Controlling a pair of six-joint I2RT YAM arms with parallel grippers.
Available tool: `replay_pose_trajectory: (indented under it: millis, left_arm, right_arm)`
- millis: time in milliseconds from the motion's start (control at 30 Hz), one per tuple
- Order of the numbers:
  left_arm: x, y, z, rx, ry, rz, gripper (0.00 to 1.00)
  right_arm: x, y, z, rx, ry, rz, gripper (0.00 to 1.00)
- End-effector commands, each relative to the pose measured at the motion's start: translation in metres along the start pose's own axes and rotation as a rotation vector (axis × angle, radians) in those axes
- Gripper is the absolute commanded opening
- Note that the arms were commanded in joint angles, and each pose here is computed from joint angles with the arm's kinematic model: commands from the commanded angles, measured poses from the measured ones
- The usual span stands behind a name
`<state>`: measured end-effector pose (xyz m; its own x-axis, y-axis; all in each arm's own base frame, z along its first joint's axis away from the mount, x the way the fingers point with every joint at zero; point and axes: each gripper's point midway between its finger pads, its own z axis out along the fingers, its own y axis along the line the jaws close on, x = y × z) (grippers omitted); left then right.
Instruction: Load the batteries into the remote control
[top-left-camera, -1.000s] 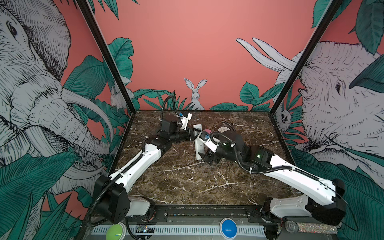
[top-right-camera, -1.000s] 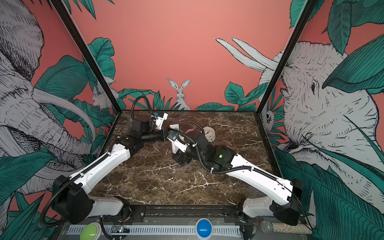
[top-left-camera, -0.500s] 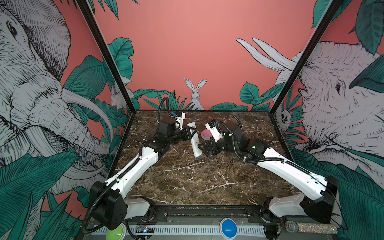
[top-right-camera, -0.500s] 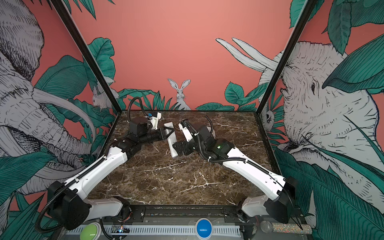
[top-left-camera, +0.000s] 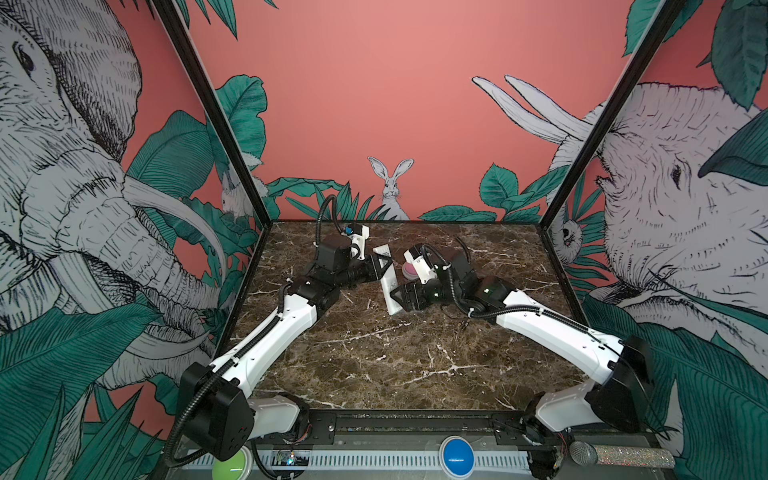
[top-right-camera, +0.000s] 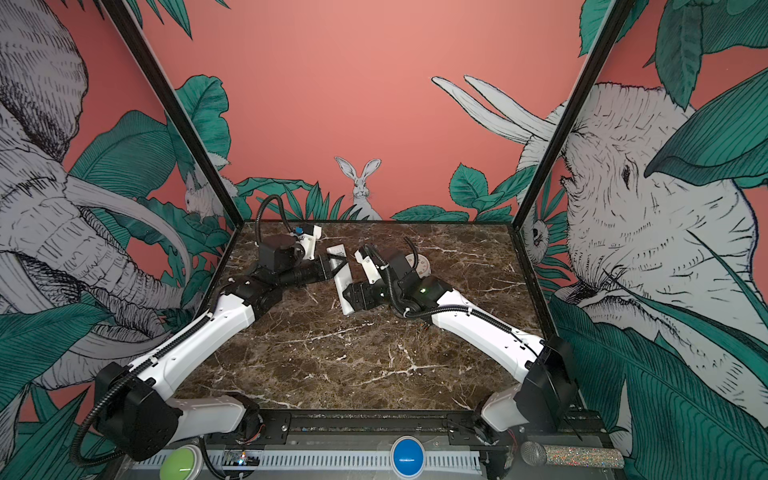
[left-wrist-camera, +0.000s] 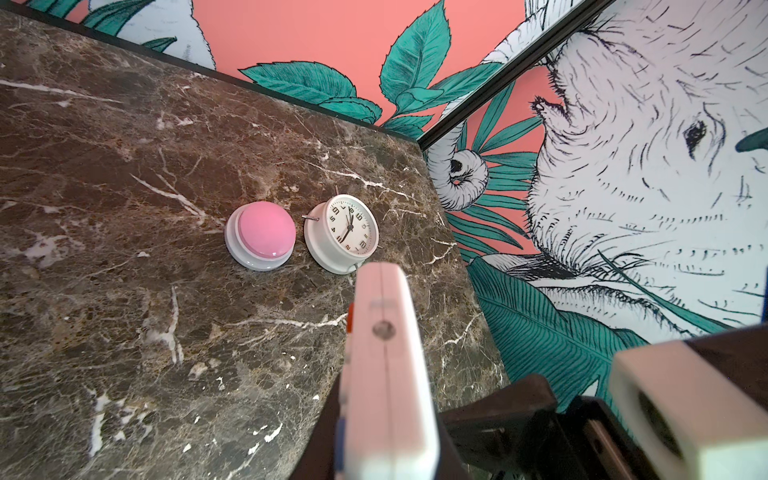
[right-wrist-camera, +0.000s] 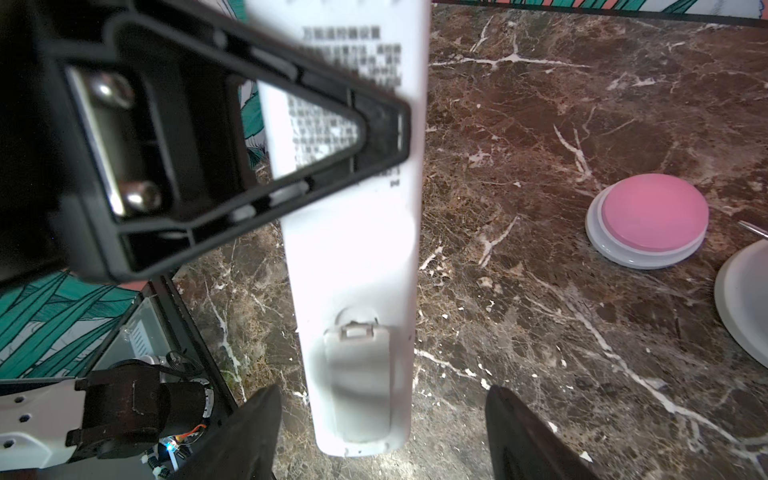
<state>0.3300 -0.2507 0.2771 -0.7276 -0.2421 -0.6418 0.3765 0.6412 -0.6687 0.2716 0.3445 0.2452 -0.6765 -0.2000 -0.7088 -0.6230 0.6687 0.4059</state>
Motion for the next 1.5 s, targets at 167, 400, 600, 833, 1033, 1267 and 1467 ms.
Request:
replay_pose_trajectory:
  millis: [167, 400, 600, 833, 1033, 1267, 1467]
  left_arm:
    - [0.001, -0.001, -0.002, 0.002, -0.009, 0.003, 0.0]
    - [0.001, -0.002, -0.001, 0.007, -0.006, 0.004, 0.0]
    - [0.001, -0.003, 0.0, 0.014, -0.006, 0.003, 0.0]
    - [0.001, -0.004, 0.001, 0.022, -0.004, 0.003, 0.0]
    - [0.001, -0.005, 0.001, 0.032, -0.005, 0.001, 0.0]
    - [-0.001, -0.007, 0.001, 0.038, -0.009, 0.002, 0.0]
    - [-0.001, -0.007, 0.001, 0.039, -0.01, 0.001, 0.0]
  right_arm:
    - [-0.013, 0.006, 0.01, -0.047, -0.039, 0.026, 0.71]
    - [-0.014, 0.006, 0.013, -0.055, -0.041, 0.032, 0.64]
    - [-0.012, 0.006, 0.016, -0.061, -0.032, 0.033, 0.57]
    - [-0.013, 0.007, 0.018, -0.068, -0.031, 0.031, 0.49]
    - [-0.011, 0.007, 0.018, -0.072, -0.028, 0.029, 0.42]
    - [-0.011, 0.007, 0.019, -0.073, -0.026, 0.027, 0.34]
    - [-0.01, 0.008, 0.018, -0.076, -0.026, 0.024, 0.31]
